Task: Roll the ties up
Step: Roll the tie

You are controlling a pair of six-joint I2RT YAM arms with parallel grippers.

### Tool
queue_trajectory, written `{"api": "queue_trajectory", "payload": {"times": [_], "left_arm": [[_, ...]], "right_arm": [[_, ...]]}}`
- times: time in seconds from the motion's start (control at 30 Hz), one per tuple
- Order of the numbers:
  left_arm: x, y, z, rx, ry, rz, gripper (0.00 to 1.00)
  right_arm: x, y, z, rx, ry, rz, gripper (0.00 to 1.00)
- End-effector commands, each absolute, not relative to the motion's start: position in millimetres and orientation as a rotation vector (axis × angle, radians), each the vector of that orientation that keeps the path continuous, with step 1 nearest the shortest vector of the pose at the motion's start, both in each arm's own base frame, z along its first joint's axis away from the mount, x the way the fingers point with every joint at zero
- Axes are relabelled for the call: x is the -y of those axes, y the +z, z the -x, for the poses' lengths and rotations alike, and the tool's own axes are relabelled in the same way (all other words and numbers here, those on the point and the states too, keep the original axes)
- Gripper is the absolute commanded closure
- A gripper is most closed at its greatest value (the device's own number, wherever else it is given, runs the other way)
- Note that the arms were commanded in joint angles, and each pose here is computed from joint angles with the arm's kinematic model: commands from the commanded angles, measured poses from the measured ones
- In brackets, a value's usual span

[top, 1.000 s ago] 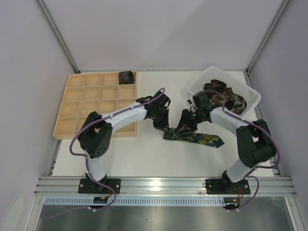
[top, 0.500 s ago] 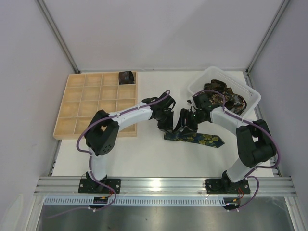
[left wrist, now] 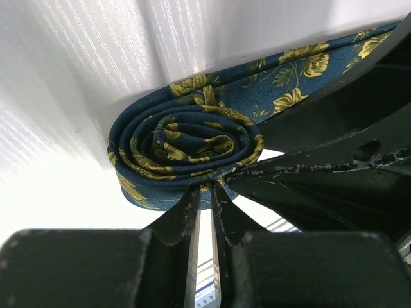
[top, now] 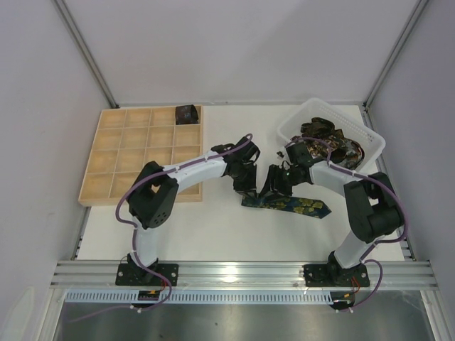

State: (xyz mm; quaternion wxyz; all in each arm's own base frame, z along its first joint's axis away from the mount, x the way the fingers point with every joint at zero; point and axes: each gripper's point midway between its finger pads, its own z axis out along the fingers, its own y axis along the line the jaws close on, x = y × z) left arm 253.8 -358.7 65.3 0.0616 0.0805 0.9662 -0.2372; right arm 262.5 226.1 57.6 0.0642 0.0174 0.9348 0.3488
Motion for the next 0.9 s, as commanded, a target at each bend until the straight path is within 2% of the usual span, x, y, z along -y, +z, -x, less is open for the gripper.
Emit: {"api": "queue_trajectory", "payload": {"times": [0.0, 0.07, 0.17, 0.2, 0.27, 0.3, 0.37, 0.5, 0.6, 0.77, 0.87], "left_arm": [[365, 67, -259, -2.915, -0.722, -0.241, 0.85], [367, 68, -260, -2.916, -0.722, -0.241, 0.84], [368, 68, -262, -2.914, -0.719, -0.252, 0.84], [368, 68, -263, -2.913, -0.717, -0.254, 0.84], [368, 70, -264, -2.905, -0.723, -0.255, 0.83], [368, 72, -264, -2.901, -0.728, -0.258, 0.81], [369, 79, -265, -2.877, -0.738, -0.272, 0.77], [359, 94, -270, -2.839, -0.759, -0.277, 0.61], [350, 104, -275, -2.813, -0.834, -0.304, 0.51], [334, 103, -285, -2.761, -0.934, -0.367, 0.38], [337, 86, -279, -2.801, -1.081, -0.44, 0.33]], "right_arm": [[-227, 49, -265, -2.812, 1.061, -0.036, 0.51], [-228, 47, -265, -2.815, 1.066, -0.046, 0.51], [-230, 47, -267, -2.812, 1.082, -0.061, 0.57], [-230, 46, -268, -2.812, 1.08, -0.064, 0.65], [-229, 45, -267, -2.818, 1.071, -0.065, 0.74], [-227, 45, -269, -2.815, 1.058, -0.065, 0.81], [-223, 40, -268, -2.833, 1.034, -0.061, 0.87], [-215, 32, -268, -2.855, 0.989, -0.041, 0.97], [-211, 24, -267, -2.884, 0.947, -0.029, 1.0], [-206, 19, -271, -2.891, 0.894, 0.007, 1.0], [-206, 20, -273, -2.887, 0.896, 0.017, 1.0]]}}
